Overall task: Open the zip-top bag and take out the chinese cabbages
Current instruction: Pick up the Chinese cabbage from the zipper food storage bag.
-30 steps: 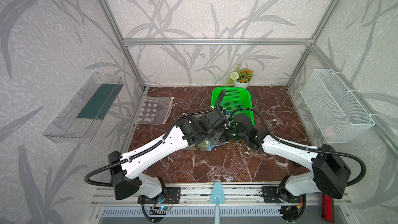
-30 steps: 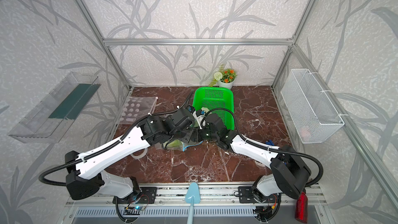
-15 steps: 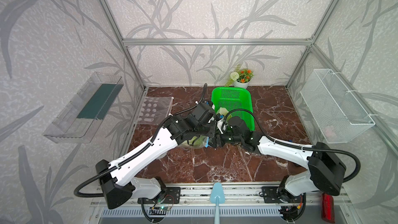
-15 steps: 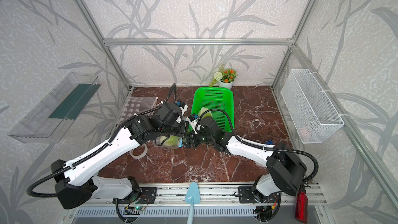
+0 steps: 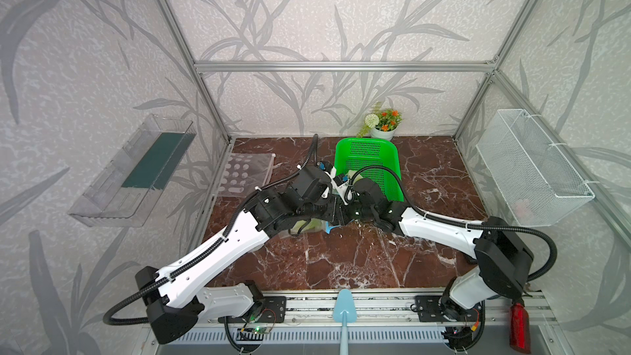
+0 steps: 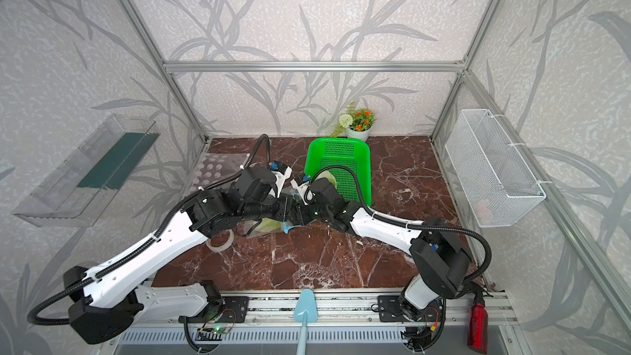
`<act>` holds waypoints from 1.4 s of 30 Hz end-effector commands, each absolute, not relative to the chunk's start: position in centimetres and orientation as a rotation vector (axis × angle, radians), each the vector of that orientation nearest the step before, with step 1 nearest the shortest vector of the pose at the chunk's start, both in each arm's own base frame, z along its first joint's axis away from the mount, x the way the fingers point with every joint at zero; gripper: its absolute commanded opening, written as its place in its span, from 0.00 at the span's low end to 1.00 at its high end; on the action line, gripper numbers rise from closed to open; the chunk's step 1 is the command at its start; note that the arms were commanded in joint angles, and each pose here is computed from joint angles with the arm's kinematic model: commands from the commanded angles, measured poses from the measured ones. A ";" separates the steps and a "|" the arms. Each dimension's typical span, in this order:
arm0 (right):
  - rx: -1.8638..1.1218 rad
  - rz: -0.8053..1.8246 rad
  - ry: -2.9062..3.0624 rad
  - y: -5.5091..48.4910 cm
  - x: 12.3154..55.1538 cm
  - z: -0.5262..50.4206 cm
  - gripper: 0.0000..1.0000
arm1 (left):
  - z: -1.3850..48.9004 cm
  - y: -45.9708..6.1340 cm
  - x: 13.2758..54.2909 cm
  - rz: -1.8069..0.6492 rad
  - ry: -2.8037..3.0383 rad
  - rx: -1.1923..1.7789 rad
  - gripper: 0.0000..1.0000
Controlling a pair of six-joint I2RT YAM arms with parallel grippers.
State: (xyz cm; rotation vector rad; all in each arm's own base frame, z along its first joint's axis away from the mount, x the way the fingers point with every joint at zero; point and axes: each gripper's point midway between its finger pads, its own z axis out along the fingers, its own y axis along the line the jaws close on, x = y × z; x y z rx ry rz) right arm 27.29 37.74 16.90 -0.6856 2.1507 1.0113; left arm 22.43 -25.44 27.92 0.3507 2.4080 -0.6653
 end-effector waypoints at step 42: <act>-0.891 0.962 2.401 40.1 23.0 8.5 0.38 | 31.1 -24.0 23.8 -0.661 2.271 0.289 0.00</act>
